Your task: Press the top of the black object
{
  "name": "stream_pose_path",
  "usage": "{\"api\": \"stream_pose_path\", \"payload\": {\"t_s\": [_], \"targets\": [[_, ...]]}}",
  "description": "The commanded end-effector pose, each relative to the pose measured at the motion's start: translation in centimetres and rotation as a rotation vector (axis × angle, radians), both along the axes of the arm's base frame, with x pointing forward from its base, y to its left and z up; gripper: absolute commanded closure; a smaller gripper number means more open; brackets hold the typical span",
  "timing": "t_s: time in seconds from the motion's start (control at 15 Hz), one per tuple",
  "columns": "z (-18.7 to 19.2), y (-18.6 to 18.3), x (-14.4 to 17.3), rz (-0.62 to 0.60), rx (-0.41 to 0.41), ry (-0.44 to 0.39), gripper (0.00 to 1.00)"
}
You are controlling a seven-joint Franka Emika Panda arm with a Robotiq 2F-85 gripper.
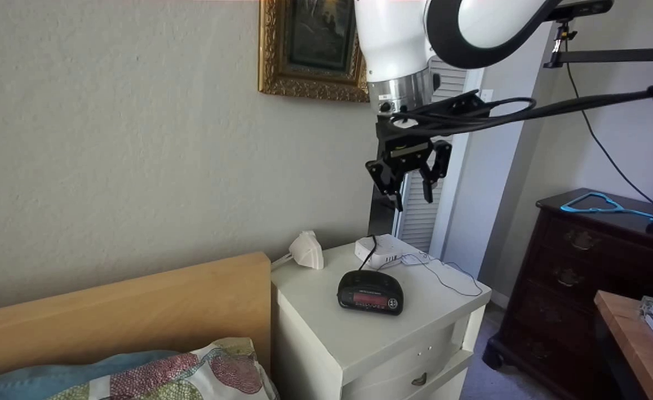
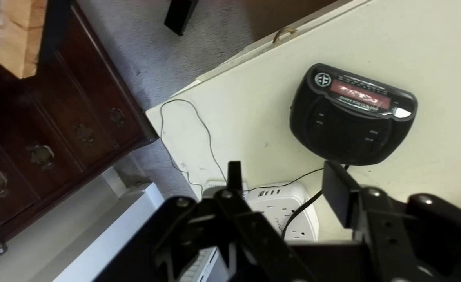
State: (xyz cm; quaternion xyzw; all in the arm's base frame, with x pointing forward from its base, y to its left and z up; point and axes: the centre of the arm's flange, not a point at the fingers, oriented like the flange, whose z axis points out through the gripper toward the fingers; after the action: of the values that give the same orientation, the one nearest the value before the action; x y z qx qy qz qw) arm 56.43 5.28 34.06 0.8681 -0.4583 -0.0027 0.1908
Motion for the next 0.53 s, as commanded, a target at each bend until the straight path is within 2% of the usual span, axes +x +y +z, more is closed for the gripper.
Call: {"api": "stream_pose_path", "payload": {"t_s": [0.0, 0.07, 0.13, 0.4, 0.47], "targets": [[2.6, -0.2, -2.6, 0.149, -0.017, 0.046, 0.12], [3.1, -0.3, -2.8, 0.193, 0.000, 0.054, 0.04], [3.5, -0.4, -3.0, 0.237, 0.023, 0.063, 0.01], [4.7, -1.3, -3.8, 0.433, 0.123, 0.131, 0.00], [3.9, -0.4, -2.3, 0.358, 0.069, 0.104, 0.00]]}}
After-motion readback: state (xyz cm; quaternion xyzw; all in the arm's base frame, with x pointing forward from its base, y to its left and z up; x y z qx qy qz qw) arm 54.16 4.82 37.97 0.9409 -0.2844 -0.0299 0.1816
